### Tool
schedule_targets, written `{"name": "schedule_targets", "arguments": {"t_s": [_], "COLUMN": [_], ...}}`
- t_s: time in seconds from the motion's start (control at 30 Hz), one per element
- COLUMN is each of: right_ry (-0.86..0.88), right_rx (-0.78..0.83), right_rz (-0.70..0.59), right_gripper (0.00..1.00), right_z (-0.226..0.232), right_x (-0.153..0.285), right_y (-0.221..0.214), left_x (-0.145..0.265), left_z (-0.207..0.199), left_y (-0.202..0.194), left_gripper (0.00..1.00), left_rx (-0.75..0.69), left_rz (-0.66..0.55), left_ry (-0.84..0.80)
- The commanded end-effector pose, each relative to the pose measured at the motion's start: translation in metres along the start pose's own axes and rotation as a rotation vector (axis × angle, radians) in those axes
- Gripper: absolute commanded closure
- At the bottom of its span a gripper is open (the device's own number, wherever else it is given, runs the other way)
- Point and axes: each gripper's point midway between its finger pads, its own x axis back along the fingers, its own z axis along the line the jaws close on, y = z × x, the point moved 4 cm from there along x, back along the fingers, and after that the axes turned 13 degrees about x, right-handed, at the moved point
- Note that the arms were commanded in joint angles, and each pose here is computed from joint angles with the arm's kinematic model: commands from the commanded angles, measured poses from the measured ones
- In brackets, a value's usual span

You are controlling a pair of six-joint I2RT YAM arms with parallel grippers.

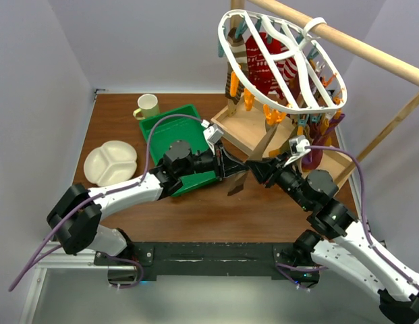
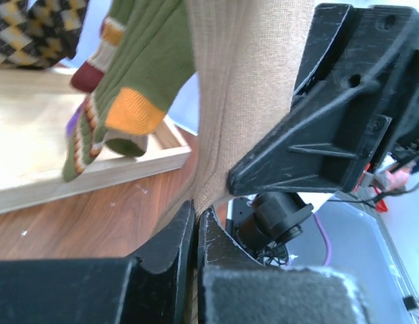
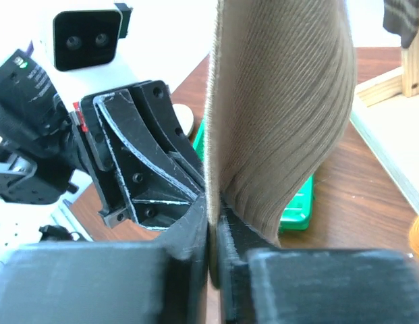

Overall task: Remove the socks clipped to the hanger
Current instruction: Remove the sock from the hanger.

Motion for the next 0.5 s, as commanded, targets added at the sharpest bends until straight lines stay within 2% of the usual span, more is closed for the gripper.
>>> {"name": "schedule_targets", "arguments": {"t_s": [0.0,0.07,0.13,0.3,0.47], "right_ry": [-0.056,-0.082,-0.106,-0.162,-0.326], "right_rx": [-0.013,-0.006,0.007,0.037,0.052], "right_rz": [-0.103,-0.136,-0.155,-0.195,-0.240], "right_gripper": [0.60,0.46,0.42,0.39,0.40], "right_z": [-0.006,-0.010,-0.013,-0.018,-0.037], "right_x": [0.005,0.011,0.013,0.021,0.025], "right_y": [0.019,0.025,0.030,0.052,0.075], "left_x": [-0.001,-0.001,-0.001,-0.002,-0.004], "left_z": [0.001,0.003,0.005,0.006,0.005], "left_y": [0.010,0.013,0.014,0.015,0.017], "left_gripper": [1.00,1.00,1.00,1.00,1.00], "left_rx": [-0.037,-0.048,-0.049,-0.049,-0.051], "left_rz": [-0.043,-0.057,-0.062,-0.065,-0.067], "left_ry": [0.105,0.126,0.138,0.143,0.143]}}
